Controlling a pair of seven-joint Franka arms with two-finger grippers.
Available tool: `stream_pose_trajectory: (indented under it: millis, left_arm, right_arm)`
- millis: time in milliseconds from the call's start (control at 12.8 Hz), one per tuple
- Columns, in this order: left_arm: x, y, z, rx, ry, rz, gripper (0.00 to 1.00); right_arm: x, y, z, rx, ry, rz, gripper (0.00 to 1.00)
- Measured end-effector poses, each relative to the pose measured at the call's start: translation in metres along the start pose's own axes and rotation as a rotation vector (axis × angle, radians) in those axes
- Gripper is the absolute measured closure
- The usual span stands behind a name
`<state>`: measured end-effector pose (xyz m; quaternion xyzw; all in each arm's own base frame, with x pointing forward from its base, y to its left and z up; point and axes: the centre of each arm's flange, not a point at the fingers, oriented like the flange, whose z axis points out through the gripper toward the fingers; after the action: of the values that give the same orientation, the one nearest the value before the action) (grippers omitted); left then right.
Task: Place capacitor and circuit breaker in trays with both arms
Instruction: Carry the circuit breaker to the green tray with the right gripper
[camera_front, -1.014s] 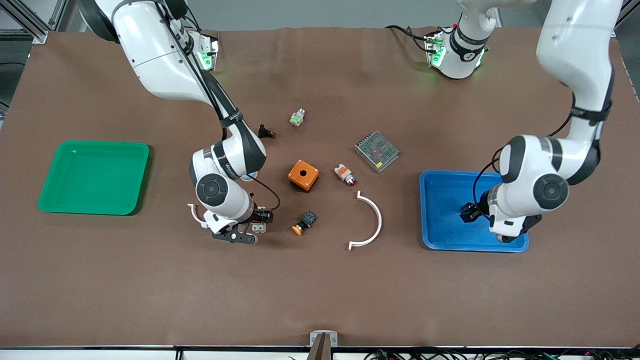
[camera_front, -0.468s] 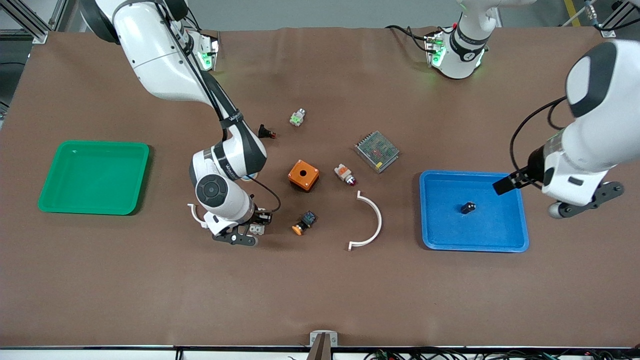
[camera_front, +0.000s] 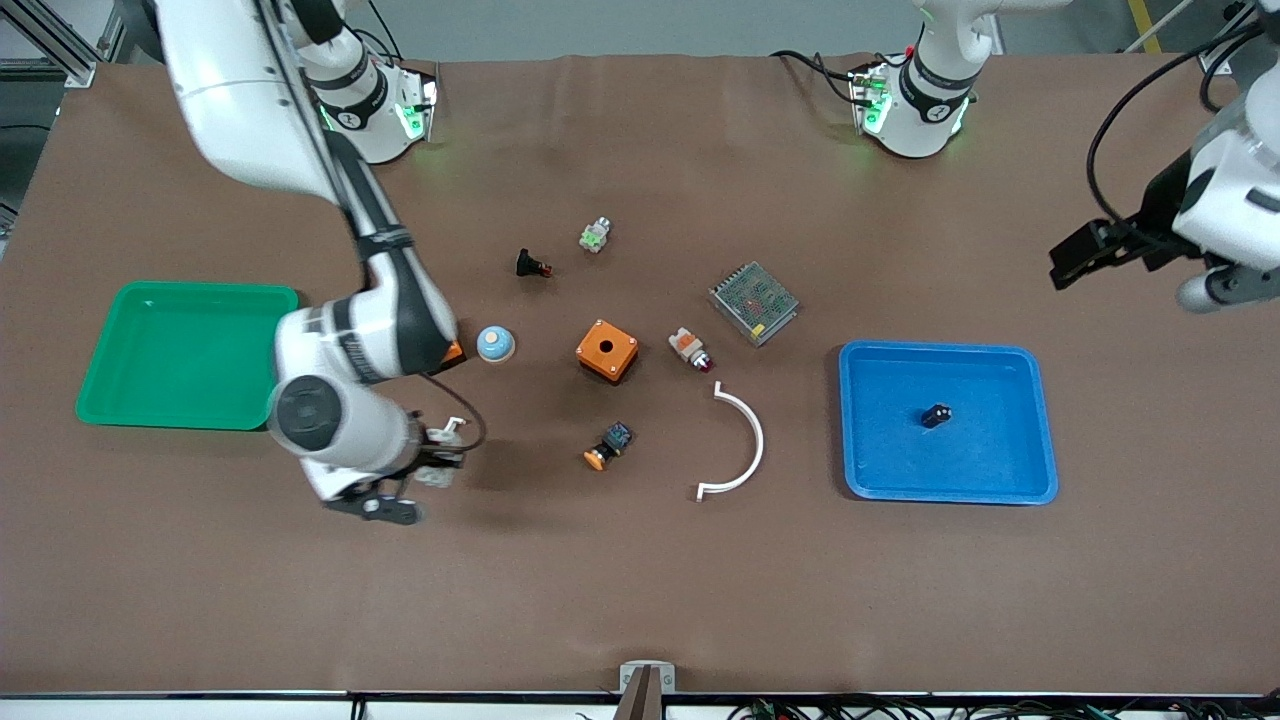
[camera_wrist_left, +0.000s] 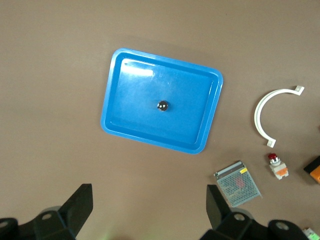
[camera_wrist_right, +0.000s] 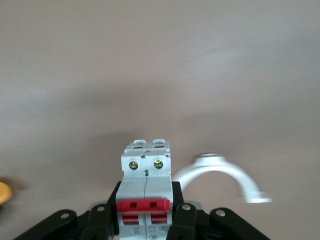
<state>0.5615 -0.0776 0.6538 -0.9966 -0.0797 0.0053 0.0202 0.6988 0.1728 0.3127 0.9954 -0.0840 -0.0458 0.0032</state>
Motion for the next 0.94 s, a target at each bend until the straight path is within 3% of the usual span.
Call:
stream_pose_trajectory:
  millis: [234, 468, 780, 936]
  left_arm:
    - [0.002, -0.031, -0.006, 0.005, 0.007, 0.08, 0.0]
    - [0.004, -0.053, 0.001, 0.012, -0.008, 0.137, 0.0]
    - [0.002, -0.053, 0.003, 0.013, -0.012, 0.15, 0.0]
    - [0.002, -0.051, 0.004, 0.013, -0.013, 0.153, 0.0]
  right_arm:
    - [0.033, 0.123, -0.019, 0.009, -0.028, -0.093, 0.6]
    - [0.04, 0.226, -0.004, 0.023, -0.102, -0.137, 0.6]
    - [0.025, 0.295, 0.014, -0.02, -0.235, -0.155, 0.6]
    - [0.02, 0.339, 0.019, -0.021, -0.268, -0.173, 0.6]
